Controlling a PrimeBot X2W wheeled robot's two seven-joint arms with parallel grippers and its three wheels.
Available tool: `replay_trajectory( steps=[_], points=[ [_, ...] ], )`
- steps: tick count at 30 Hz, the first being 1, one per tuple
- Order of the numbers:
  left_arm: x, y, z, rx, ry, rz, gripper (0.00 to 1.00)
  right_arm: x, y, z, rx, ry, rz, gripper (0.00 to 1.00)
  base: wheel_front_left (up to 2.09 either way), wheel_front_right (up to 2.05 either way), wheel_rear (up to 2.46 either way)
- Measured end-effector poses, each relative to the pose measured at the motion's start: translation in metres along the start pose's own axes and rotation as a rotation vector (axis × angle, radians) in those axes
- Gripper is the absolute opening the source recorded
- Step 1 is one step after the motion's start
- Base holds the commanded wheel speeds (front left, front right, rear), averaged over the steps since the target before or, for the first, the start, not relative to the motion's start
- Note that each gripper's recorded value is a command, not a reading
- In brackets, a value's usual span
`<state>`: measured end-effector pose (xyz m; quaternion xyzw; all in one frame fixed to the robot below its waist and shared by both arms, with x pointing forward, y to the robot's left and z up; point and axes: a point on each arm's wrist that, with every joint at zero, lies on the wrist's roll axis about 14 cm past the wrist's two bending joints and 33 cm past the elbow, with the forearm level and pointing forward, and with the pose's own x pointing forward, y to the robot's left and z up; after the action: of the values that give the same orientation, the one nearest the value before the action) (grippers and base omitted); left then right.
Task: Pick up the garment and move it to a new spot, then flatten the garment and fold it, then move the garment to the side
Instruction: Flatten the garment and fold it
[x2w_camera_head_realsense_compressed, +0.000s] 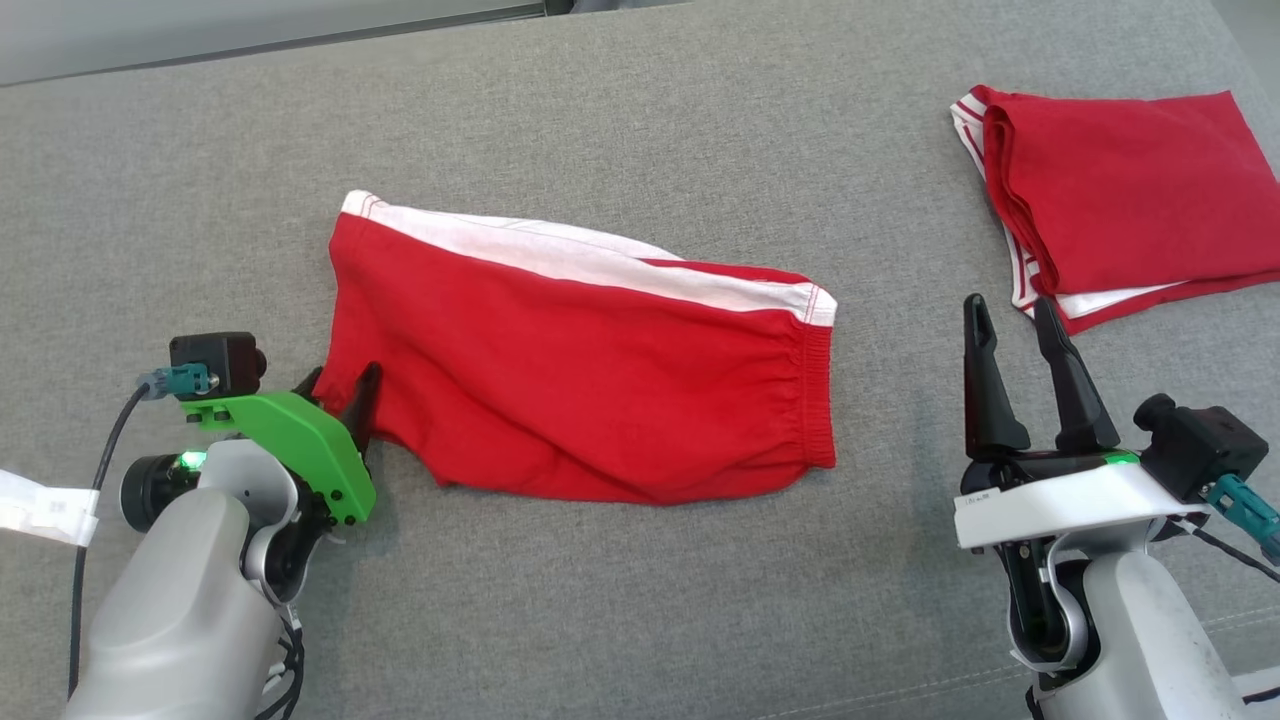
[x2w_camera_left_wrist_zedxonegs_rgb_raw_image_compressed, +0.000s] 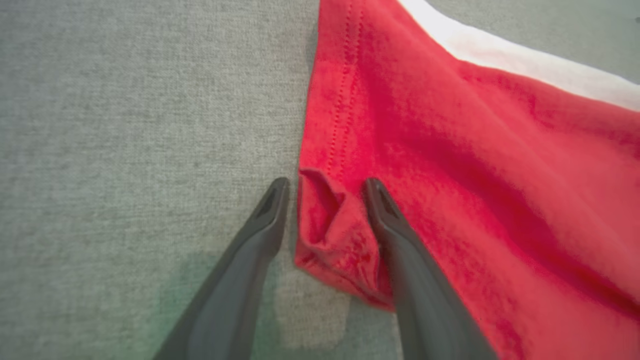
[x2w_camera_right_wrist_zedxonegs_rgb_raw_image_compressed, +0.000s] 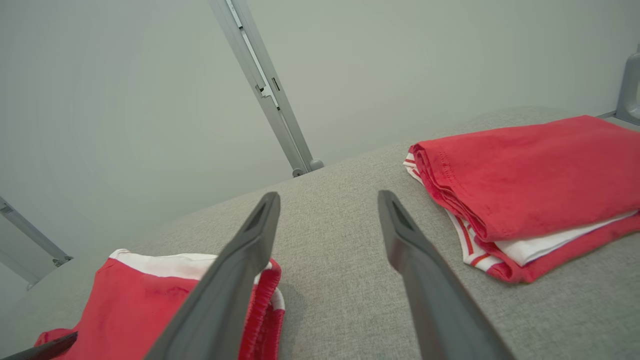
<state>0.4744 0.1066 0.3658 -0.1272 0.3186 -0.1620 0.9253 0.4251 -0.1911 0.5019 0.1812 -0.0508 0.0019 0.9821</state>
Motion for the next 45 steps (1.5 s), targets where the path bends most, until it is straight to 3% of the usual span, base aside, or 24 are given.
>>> replay_trajectory(
  steps=[1, 2, 8, 20, 28, 34, 36, 37, 38, 45],
  points=[
    [0.0, -0.002, 0.0, 0.003, 0.0, -0.006, 0.07, -0.001, 0.0, 0.0, 0.0, 0.0, -0.001, 1.0, 0.0, 0.0, 0.0],
    [-0.001, -0.004, -0.001, 0.002, -0.002, -0.011, 0.0, -0.001, 0.0, 0.001, 0.0, -0.002, -0.002, 1.0, 0.0, 0.0, 0.0],
    [-0.01, -0.012, 0.0, -0.02, -0.06, -0.031, 0.0, -0.003, 0.001, 0.006, 0.007, -0.016, 0.0, 1.0, 0.0, 0.0, 0.0],
    [-0.058, 0.003, 0.0, -0.163, -0.268, 0.057, 0.0, -0.009, 0.013, 0.002, 0.012, 0.0, 0.028, 1.0, 0.0, 0.0, 0.0],
    [-0.09, 0.004, -0.026, -0.291, -0.304, 0.126, 0.0, -0.011, 0.014, -0.009, -0.019, 0.037, 0.034, 1.0, 0.0, 0.0, 0.0],
    [-0.096, 0.0, -0.032, -0.317, -0.306, 0.142, 0.0, -0.013, 0.013, -0.015, -0.027, 0.057, 0.033, 1.0, 0.0, 0.0, 0.0],
    [-0.098, -0.001, -0.027, -0.303, -0.326, 0.139, 0.45, -0.014, 0.013, -0.017, -0.033, 0.065, 0.033, 1.0, 0.0, 0.0, 0.0],
    [-0.099, -0.003, -0.024, -0.3, -0.344, 0.13, 0.87, -0.015, 0.013, -0.017, -0.035, 0.067, 0.033, 1.0, 0.0, 0.0, 0.0],
    [-0.1, -0.004, -0.019, -0.298, -0.365, 0.123, 1.0, -0.016, 0.013, -0.018, -0.036, 0.069, 0.033, 1.0, 0.0, 0.0, 0.0],
    [-0.122, -0.003, 0.018, -0.232, -0.534, 0.11, 1.0, -0.026, 0.019, -0.028, -0.047, 0.108, 0.051, 1.0, 0.0, 0.0, 0.0]
  ],
)
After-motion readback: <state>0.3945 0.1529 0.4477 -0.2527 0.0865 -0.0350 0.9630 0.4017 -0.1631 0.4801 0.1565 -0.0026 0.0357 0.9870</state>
